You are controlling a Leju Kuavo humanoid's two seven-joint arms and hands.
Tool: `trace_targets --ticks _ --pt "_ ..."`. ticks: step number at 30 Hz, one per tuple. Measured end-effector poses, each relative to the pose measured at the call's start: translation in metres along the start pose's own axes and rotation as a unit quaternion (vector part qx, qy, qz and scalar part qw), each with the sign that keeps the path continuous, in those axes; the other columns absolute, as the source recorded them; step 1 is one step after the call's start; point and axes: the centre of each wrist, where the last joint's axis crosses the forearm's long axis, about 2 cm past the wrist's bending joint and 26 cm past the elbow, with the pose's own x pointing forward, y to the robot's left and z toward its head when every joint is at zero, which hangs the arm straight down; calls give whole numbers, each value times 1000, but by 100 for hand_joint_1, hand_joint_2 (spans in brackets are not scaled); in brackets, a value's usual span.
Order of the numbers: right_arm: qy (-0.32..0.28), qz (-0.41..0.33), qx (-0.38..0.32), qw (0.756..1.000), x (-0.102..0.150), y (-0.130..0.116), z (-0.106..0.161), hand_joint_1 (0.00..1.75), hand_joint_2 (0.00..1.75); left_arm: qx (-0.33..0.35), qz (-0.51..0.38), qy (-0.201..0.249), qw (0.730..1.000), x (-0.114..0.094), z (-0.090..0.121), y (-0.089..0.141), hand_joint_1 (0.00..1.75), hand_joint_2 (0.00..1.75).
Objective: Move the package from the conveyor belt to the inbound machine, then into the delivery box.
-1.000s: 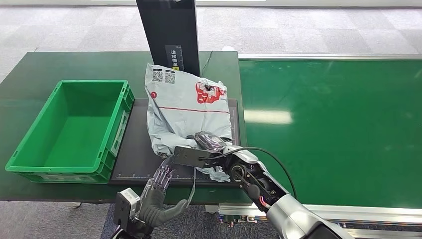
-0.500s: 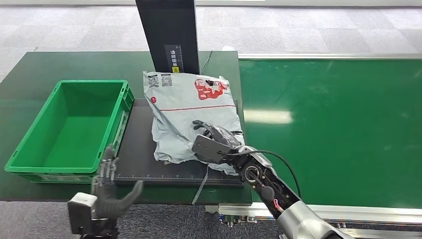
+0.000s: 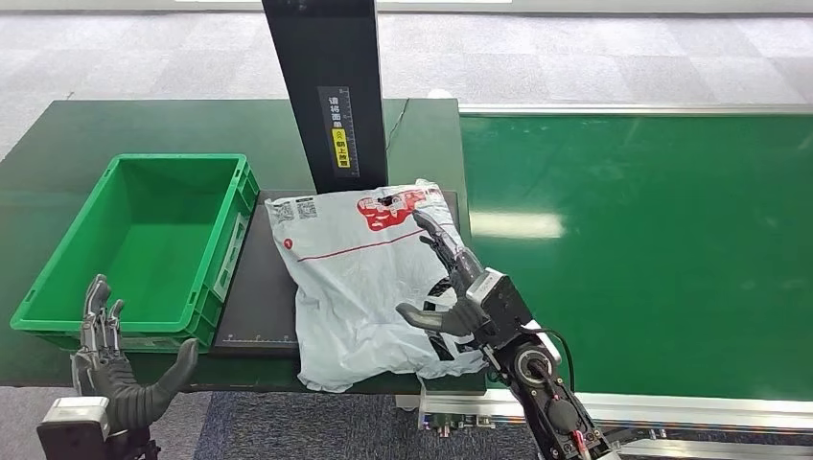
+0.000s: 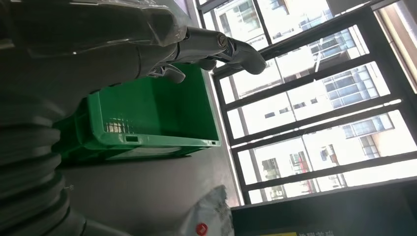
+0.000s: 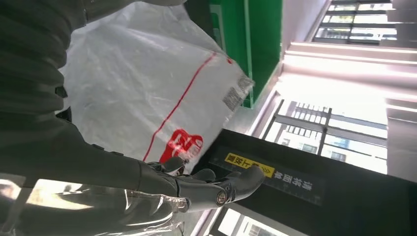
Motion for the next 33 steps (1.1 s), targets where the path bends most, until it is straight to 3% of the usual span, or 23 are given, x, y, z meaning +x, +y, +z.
trace_targets --ticks 8,17,25,33 --pt "-37 -75 -50 995 5 2 6 0 175 -70 -2 -32 997 7 -22 -28 0 175" --pt "-44 -138 -118 982 5 -1 22 0 175 -200 -36 -39 978 8 -70 -78 0 175" --pt "-49 -162 -154 973 5 -12 22 0 175 -364 -121 -38 923 -7 -104 -145 0 175" --pt "-47 -170 -153 972 6 -15 23 0 175 -482 -202 -27 852 -30 -103 -180 0 175"
